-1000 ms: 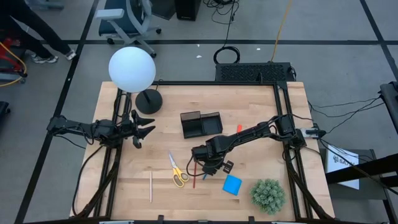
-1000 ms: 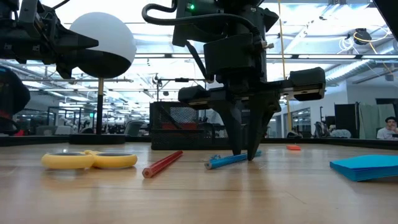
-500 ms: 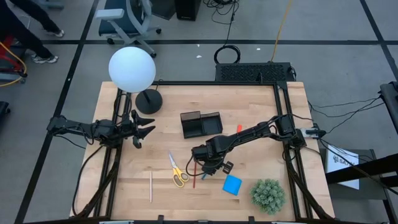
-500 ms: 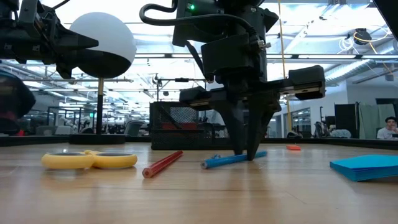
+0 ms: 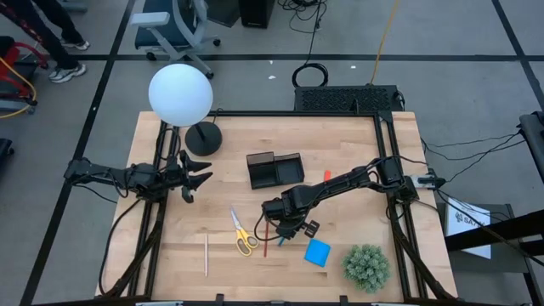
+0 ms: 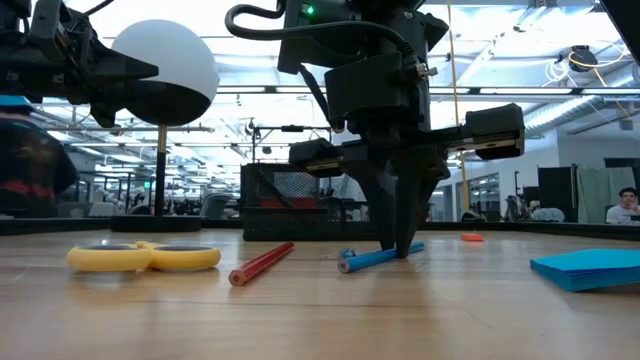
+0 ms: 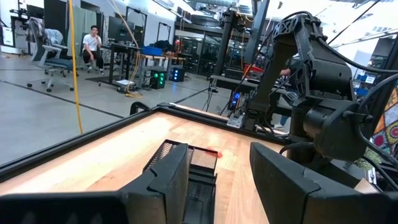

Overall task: Pick and place office supplies into organizer
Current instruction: Put the blue pencil into the desk organizer

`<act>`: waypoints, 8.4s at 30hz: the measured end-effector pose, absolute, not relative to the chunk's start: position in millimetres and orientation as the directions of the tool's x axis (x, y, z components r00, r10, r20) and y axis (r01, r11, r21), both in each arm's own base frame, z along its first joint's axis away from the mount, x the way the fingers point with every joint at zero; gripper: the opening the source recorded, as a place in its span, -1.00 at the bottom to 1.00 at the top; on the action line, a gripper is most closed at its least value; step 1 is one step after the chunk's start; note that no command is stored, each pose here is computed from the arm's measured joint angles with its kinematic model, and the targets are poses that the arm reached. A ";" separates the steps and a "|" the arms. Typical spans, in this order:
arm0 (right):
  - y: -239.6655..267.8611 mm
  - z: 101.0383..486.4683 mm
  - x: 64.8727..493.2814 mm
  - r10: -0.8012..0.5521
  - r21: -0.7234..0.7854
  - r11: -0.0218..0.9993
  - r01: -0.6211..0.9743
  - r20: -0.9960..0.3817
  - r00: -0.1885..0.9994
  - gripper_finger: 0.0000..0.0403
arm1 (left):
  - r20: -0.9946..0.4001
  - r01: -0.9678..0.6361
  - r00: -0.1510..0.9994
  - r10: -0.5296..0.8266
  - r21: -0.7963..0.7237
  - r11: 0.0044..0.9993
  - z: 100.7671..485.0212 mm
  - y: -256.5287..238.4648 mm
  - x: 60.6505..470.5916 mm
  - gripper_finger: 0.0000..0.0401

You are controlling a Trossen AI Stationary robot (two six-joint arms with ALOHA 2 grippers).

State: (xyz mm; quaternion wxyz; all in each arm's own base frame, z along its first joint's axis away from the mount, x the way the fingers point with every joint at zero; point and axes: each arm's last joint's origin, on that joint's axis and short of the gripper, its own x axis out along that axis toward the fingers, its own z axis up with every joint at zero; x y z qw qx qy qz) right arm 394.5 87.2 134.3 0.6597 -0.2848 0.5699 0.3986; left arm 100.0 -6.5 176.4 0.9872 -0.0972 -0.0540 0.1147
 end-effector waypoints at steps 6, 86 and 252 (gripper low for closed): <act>87.2 134.3 394.5 0.201 0.077 0.518 -0.852 -0.979 0.033 -0.94 | 0.084 -0.216 0.968 0.237 -0.204 0.955 176.4 -6.5 100.0 -0.15; 87.4 134.3 394.8 0.196 0.071 0.519 -0.852 -0.980 0.038 -0.93 | 0.078 -0.224 0.966 0.245 -0.208 0.952 175.8 -6.3 100.0 -0.15; 49.6 138.8 410.1 0.147 0.019 0.623 -0.782 -0.985 0.093 -0.91 | 0.024 -0.252 0.965 0.260 -0.171 0.952 170.2 -5.9 100.2 -0.15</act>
